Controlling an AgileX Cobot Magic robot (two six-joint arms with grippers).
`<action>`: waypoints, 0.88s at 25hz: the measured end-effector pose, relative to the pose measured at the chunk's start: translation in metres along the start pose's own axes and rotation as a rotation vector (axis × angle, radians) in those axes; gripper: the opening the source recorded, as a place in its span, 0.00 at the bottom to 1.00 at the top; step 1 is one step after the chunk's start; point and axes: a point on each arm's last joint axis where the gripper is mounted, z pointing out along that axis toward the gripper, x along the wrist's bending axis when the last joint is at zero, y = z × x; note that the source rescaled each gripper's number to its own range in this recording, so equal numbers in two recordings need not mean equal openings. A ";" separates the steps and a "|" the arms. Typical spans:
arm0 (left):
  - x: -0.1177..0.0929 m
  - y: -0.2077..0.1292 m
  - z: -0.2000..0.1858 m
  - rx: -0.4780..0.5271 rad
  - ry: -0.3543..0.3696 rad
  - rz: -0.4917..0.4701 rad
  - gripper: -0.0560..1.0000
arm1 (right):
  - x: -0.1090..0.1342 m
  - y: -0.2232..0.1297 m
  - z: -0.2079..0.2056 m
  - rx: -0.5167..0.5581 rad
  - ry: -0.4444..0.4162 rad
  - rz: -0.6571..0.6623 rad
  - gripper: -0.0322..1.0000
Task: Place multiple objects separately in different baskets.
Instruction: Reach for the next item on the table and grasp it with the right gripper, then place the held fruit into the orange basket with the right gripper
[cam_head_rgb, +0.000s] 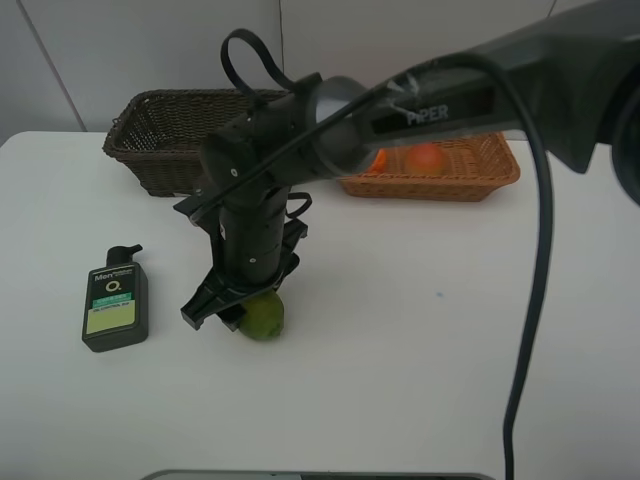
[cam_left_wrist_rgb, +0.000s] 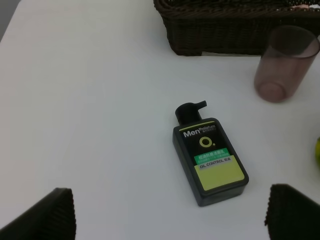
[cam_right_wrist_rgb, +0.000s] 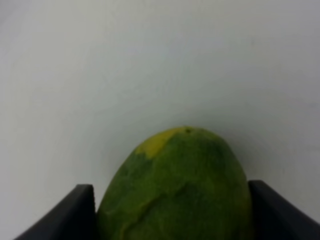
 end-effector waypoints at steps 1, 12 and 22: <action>0.000 0.000 0.000 0.000 0.000 0.000 0.97 | 0.000 0.000 0.000 0.000 0.000 0.000 0.50; 0.000 0.000 0.000 0.000 0.000 0.000 0.97 | 0.000 0.000 0.000 0.001 0.000 0.000 0.50; 0.000 0.000 0.000 0.000 0.000 0.000 0.97 | 0.000 0.000 0.000 0.005 -0.001 -0.001 0.50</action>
